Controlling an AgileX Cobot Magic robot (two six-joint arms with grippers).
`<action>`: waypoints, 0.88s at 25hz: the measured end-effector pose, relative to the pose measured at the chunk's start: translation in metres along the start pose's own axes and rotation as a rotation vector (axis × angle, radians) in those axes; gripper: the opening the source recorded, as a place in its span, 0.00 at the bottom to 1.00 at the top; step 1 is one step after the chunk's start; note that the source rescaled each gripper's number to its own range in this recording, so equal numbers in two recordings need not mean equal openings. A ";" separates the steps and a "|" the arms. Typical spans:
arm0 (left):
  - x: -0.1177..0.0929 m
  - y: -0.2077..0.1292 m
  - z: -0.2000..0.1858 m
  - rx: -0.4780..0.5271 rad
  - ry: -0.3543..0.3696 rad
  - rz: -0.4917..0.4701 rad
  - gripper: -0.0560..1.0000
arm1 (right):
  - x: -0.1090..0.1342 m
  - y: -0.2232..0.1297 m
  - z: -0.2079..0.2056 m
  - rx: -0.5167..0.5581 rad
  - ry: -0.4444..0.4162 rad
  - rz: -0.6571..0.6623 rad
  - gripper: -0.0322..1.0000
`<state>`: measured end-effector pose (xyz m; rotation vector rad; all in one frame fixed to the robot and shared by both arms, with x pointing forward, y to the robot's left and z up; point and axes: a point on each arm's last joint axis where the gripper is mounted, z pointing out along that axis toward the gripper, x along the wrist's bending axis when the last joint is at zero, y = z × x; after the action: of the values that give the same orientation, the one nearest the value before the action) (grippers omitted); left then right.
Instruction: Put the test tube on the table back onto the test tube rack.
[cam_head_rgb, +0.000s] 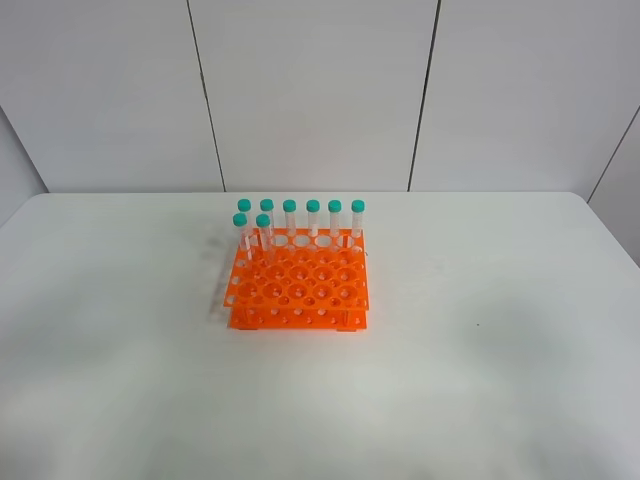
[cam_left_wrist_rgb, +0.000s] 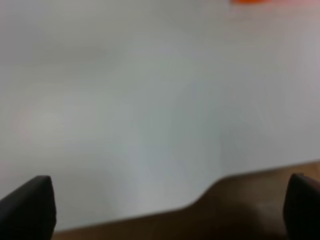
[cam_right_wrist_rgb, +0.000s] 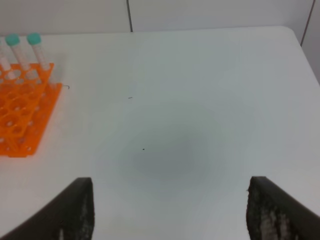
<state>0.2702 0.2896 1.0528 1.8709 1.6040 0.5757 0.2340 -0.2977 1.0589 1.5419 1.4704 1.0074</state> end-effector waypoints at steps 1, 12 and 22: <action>0.000 0.000 0.001 -0.004 0.002 0.000 1.00 | 0.000 0.000 0.000 0.000 0.000 0.000 0.80; 0.005 0.000 0.009 -0.038 0.048 0.017 1.00 | 0.000 0.000 0.000 0.000 0.000 0.000 0.80; 0.005 0.000 0.009 -0.038 0.048 0.017 1.00 | 0.000 0.000 0.000 0.000 0.000 0.000 0.80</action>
<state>0.2771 0.2933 1.0460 1.8576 1.5977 0.6593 0.2340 -0.2977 1.0589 1.5419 1.4704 1.0074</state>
